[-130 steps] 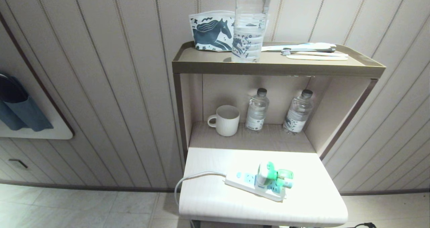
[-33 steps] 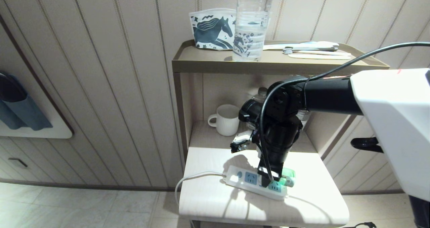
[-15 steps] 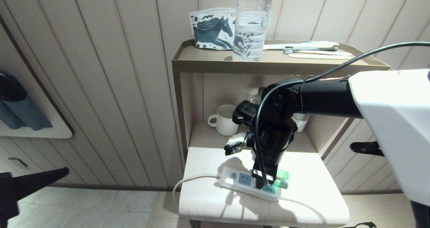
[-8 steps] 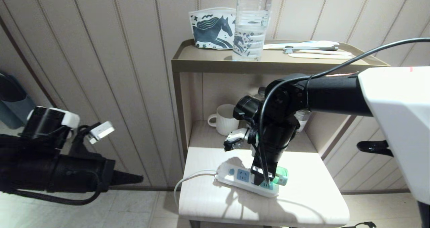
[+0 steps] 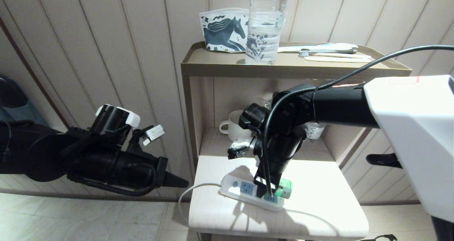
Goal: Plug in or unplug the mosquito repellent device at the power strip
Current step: Hold the socket with your left hand and unplug it with your right hand
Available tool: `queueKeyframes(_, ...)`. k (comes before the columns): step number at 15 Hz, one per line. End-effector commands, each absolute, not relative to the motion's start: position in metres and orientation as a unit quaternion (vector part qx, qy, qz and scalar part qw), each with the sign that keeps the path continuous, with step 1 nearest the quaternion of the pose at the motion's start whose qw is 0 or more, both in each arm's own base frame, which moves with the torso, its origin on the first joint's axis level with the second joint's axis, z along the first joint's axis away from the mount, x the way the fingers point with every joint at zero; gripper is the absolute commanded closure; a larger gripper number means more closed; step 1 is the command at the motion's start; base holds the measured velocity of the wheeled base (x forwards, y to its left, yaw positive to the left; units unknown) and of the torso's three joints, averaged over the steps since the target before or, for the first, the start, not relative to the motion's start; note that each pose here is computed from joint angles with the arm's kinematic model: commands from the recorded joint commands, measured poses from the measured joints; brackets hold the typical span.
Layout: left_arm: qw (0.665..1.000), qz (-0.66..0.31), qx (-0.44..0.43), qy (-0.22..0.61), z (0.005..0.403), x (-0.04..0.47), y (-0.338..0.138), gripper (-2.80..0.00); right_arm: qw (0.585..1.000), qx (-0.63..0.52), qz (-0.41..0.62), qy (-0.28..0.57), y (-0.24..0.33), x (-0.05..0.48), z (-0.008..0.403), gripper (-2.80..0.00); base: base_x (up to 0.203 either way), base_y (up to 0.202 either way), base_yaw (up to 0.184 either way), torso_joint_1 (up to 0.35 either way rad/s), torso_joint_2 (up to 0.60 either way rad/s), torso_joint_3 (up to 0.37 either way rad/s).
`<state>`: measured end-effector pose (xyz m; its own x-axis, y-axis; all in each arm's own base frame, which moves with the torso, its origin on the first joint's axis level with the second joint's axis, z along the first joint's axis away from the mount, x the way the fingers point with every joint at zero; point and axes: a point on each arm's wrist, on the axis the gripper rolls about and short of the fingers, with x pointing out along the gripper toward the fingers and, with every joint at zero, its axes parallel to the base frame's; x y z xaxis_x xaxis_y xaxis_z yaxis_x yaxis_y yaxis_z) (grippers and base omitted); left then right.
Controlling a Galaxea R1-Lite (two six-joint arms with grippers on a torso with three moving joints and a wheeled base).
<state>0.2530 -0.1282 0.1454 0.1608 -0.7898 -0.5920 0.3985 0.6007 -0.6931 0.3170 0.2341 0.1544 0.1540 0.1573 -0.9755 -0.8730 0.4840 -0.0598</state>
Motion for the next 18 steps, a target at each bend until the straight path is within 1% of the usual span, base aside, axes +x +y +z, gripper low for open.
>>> queueKeyframes(1, 0.725, -0.417, -0.192, 0.514, 0.144, 0.25, -0.144, 0.0, 0.676, -0.333, 0.381, 0.536, 0.237, 0.32, 0.145, 0.0, 0.0, 0.0, 0.0, 0.0, 0.0, 0.0)
queueKeyframes(5, 0.705, -0.434, -0.186, 0.529, 0.144, 0.239, -0.166, 0.0, 0.688, -0.323, 0.38, 0.527, 0.24, 0.325, 0.143, 0.0, 0.0, 0.0, 0.0, 0.0, 0.0, 0.0)
queueKeyframes(9, 0.697, -0.427, -0.184, 0.547, 0.13, 0.249, -0.176, 0.0, 0.702, -0.286, 0.388, 0.525, 0.241, 0.328, 0.149, 0.0, 0.0, 0.0, 0.0, 0.0, 0.0, 0.0)
queueKeyframes(12, 0.687, -0.43, -0.183, 0.556, 0.128, 0.249, -0.189, 0.0, 0.704, -0.282, 0.386, 0.525, 0.24, 0.329, 0.15, 0.0, 0.0, 0.0, 0.0, 0.0, 0.0, 0.0)
queueKeyframes(18, 0.697, -0.413, -0.176, 0.559, 0.125, 0.254, -0.214, 0.0, 0.704, -0.279, 0.383, 0.53, 0.238, 0.327, 0.15, 0.0, 0.0, 0.0, 0.0, 0.0, 0.0, 0.0)
